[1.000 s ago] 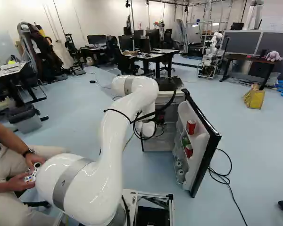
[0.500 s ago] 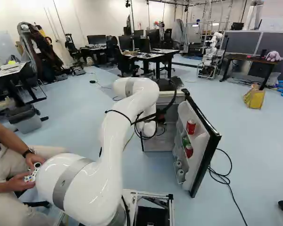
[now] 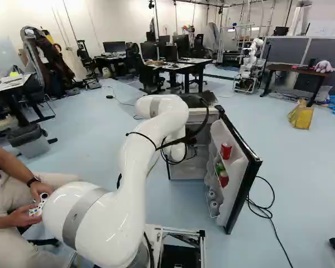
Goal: Grab a drink from the fridge
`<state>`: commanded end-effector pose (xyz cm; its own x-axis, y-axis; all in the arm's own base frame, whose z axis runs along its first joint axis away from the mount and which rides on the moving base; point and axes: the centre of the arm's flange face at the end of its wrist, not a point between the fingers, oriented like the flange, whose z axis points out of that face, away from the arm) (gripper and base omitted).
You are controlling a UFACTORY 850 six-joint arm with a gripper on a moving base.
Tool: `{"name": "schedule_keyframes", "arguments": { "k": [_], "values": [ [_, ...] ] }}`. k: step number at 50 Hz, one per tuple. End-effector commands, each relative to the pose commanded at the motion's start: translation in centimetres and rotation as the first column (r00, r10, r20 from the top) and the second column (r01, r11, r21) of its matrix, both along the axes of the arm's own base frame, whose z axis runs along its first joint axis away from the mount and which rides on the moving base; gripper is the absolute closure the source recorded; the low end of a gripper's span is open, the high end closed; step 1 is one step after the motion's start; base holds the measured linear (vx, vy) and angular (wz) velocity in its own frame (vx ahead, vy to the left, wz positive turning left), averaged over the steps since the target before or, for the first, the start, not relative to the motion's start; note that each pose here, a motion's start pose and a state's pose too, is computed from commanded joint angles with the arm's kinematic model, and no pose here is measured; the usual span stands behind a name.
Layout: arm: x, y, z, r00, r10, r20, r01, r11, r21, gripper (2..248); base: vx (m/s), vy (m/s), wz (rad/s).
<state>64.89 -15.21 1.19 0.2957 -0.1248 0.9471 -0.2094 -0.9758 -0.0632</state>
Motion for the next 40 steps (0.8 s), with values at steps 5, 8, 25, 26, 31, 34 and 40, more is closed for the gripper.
{"name": "schedule_keyframes", "arguments": {
  "k": [5, 8, 25, 26, 31, 34, 40],
  "values": [
    [0.4, -0.2, -0.2, 1.000, -0.002, 0.007, 0.002, 1.000, -0.002, 93, 0.000, 0.000, 0.000],
    [0.6, -0.4, -0.2, 1.000, -0.003, 0.012, 0.003, 1.000, -0.003, 93, 0.000, 0.000, 0.000],
    [1.8, -0.6, -0.7, 0.999, -0.003, 0.034, 0.003, 1.000, -0.008, 93, 0.000, 0.000, 0.000],
    [1.8, -0.6, -0.7, 0.999, -0.003, 0.036, 0.003, 1.000, -0.009, 93, 0.000, 0.000, 0.000],
    [2.1, -0.6, -0.9, 0.999, -0.002, 0.041, 0.002, 1.000, -0.010, 93, 0.000, 0.000, 0.000],
    [2.3, -0.6, -1.0, 0.999, -0.001, 0.041, 0.002, 1.000, -0.010, 93, 0.000, 0.000, 0.000],
    [2.5, -0.7, -1.2, 0.999, 0.000, 0.038, 0.001, 1.000, -0.010, 93, 0.000, 0.000, 0.000]
  ]
}}
